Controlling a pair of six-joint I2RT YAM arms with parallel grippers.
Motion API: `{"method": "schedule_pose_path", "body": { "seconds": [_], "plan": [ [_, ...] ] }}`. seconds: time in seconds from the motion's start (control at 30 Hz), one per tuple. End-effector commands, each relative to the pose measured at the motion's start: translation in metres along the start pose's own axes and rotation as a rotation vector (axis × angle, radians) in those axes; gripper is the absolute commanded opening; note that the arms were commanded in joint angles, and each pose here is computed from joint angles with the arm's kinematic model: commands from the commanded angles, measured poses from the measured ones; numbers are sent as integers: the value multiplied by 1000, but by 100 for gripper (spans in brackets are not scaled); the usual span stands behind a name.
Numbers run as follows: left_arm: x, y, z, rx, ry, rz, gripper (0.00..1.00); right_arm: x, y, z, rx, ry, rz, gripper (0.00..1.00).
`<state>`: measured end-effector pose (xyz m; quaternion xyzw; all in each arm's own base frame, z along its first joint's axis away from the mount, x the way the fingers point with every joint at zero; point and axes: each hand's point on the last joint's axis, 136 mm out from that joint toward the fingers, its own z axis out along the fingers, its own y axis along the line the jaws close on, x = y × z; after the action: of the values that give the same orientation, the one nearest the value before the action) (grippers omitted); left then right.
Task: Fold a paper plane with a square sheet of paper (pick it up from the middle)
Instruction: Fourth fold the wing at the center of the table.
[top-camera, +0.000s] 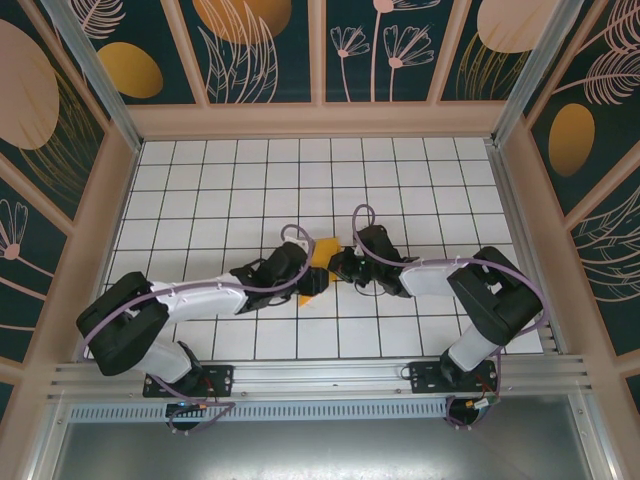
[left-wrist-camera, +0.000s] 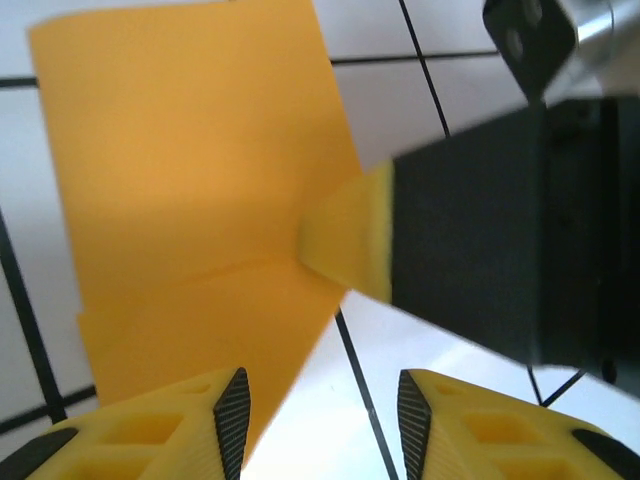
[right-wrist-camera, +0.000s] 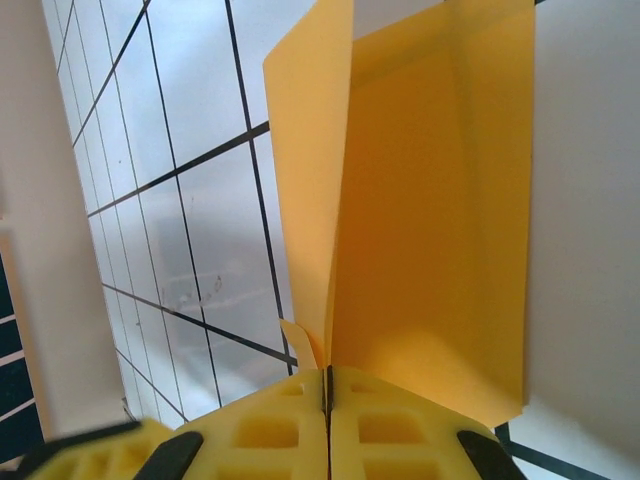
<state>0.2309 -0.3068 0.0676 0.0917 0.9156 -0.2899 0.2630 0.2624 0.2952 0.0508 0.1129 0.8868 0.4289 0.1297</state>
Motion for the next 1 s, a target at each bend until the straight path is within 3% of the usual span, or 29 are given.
{"method": "schedule_pose_path", "body": {
  "seconds": [0.0,0.6,0.97],
  "plan": [
    [22,22,6,-139,38,77,46,-3,6,2,-7,11,-7,7],
    [20,36,15,-309,4,177,47,-5,14,3,-20,15,-6,7],
    [21,39,20,-332,11,197,33,-7,15,4,-18,12,-5,7]
  ]
}}
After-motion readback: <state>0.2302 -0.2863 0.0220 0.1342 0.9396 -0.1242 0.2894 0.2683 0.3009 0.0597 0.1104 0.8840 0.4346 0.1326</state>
